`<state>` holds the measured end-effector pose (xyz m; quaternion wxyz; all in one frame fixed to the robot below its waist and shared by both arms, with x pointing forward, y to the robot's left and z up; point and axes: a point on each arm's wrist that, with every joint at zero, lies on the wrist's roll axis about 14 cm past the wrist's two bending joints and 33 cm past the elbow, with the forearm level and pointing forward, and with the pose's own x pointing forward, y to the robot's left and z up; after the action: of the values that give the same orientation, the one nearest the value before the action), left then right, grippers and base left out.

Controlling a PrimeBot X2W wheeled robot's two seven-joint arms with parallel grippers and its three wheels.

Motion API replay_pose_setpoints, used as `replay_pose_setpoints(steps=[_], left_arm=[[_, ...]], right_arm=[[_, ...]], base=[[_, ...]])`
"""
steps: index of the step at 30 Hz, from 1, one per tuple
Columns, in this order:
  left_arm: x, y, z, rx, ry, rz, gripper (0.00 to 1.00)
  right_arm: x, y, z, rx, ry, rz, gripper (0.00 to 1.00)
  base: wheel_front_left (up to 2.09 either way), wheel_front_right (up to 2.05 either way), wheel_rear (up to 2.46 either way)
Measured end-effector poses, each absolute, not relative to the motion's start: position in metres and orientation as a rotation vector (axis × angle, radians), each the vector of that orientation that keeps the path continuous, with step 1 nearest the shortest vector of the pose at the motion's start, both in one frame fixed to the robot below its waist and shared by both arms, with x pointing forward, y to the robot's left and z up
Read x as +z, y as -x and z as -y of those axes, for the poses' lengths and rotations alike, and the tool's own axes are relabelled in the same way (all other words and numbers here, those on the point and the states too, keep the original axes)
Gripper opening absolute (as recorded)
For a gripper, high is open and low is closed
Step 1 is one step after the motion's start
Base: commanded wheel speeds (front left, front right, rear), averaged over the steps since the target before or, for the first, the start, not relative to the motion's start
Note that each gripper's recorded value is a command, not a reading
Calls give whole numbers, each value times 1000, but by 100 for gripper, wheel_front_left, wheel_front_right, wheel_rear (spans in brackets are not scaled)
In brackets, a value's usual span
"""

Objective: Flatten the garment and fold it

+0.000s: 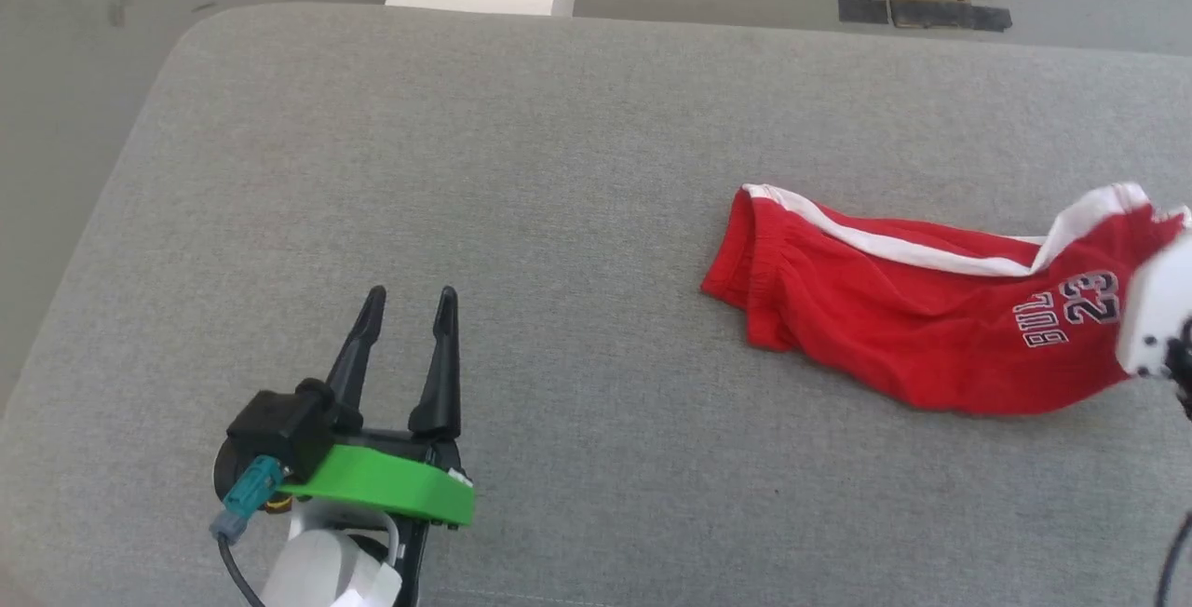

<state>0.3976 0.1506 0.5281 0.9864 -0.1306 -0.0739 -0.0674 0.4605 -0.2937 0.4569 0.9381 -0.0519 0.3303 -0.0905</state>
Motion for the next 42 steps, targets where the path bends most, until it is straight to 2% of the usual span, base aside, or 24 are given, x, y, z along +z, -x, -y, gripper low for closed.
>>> replay_pose_setpoints(steps=[11,17,24,30,37,38,39,40,42], left_arm=[[529,-389,-159,-111,256,150,100],[525,-387,-164,-93,254,139,100],[516,-388,-168,-78,256,112,100],[510,-392,-173,-64,253,98,100],[507,-393,-178,-48,249,88,100],[507,-394,-178,-48,249,89,100],[507,-394,-177,-49,249,90,100],[508,-394,-177,-51,250,93,100],[511,-393,-176,-54,251,101,100]], right_arm=[[508,-484,150,197,269,-547,0],[491,-477,89,366,317,-573,0],[446,-478,48,471,336,-665,0],[416,-483,34,502,361,-748,0],[386,-472,22,553,373,-850,0],[387,-473,21,556,367,-846,31],[389,-473,20,558,358,-841,54],[390,-473,19,561,348,-832,98],[398,-474,16,566,319,-800,100]], base=[[0,0,0],[0,0,0],[0,0,0],[0,0,0],[0,0,0],[0,0,0],[0,0,0],[0,0,0],[0,0,0]])
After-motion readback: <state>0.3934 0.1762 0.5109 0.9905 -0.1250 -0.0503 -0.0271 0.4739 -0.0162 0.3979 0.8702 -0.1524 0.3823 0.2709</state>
